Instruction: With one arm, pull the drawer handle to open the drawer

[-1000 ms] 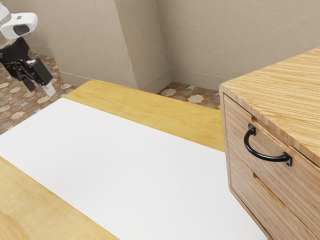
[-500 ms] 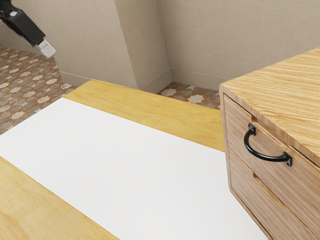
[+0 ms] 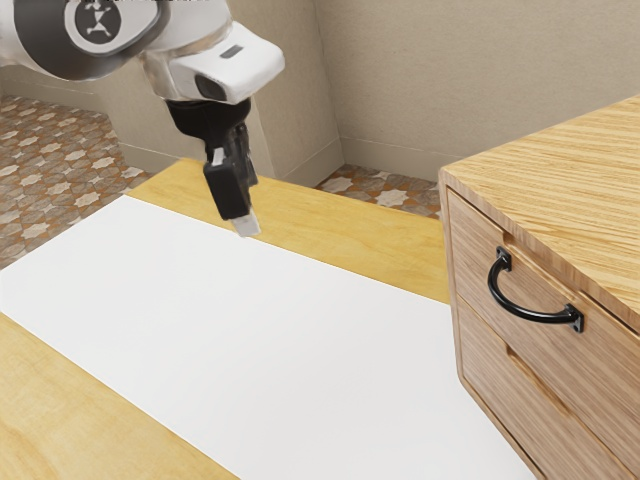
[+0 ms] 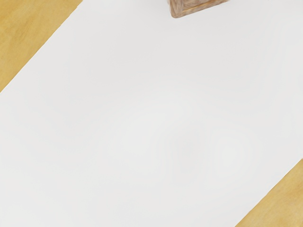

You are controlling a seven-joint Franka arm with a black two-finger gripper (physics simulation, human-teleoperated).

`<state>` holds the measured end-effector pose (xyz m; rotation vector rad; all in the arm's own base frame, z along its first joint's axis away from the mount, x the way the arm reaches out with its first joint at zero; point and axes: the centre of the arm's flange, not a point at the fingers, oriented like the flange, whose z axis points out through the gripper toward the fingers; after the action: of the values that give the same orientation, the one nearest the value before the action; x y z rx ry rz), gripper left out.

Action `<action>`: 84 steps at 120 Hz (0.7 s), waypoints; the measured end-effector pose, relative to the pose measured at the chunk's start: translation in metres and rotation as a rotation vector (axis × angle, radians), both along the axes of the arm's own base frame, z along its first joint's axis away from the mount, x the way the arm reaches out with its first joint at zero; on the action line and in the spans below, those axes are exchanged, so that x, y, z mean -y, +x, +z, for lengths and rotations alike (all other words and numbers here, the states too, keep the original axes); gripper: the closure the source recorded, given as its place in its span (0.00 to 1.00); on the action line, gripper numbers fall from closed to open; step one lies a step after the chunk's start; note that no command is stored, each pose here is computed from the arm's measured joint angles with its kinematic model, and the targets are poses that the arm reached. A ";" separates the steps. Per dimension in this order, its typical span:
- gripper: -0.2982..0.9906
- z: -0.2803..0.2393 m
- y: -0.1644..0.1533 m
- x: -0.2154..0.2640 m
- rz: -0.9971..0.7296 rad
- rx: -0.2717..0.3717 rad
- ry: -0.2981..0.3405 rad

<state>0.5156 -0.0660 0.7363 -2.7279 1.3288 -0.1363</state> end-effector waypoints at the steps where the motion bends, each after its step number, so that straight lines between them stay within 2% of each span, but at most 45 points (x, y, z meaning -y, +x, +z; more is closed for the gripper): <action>1: 0.25 0.000 -0.001 0.004 -0.018 0.003 0.001; 8: 0.25 -0.004 -0.015 0.020 -0.135 0.013 -0.001; 14: 0.25 -0.014 -0.029 0.005 -0.181 0.026 -0.012; 20: 0.25 -0.014 -0.047 -0.004 -0.238 0.060 -0.026; 26: 0.25 -0.008 -0.061 0.008 -0.326 0.099 -0.032; 30: 0.25 -0.006 -0.066 0.022 -0.393 0.122 -0.032; 42: 0.25 -0.013 -0.075 0.112 -0.640 0.162 0.008; 51: 0.25 -0.012 -0.081 0.157 -0.768 0.198 0.028; 70: 0.25 -0.022 -0.079 0.199 -0.915 0.270 0.019; 84: 0.25 -0.022 -0.090 0.216 -1.010 0.325 0.018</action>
<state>0.4259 -0.2821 0.7141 -1.6440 2.3695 -0.5887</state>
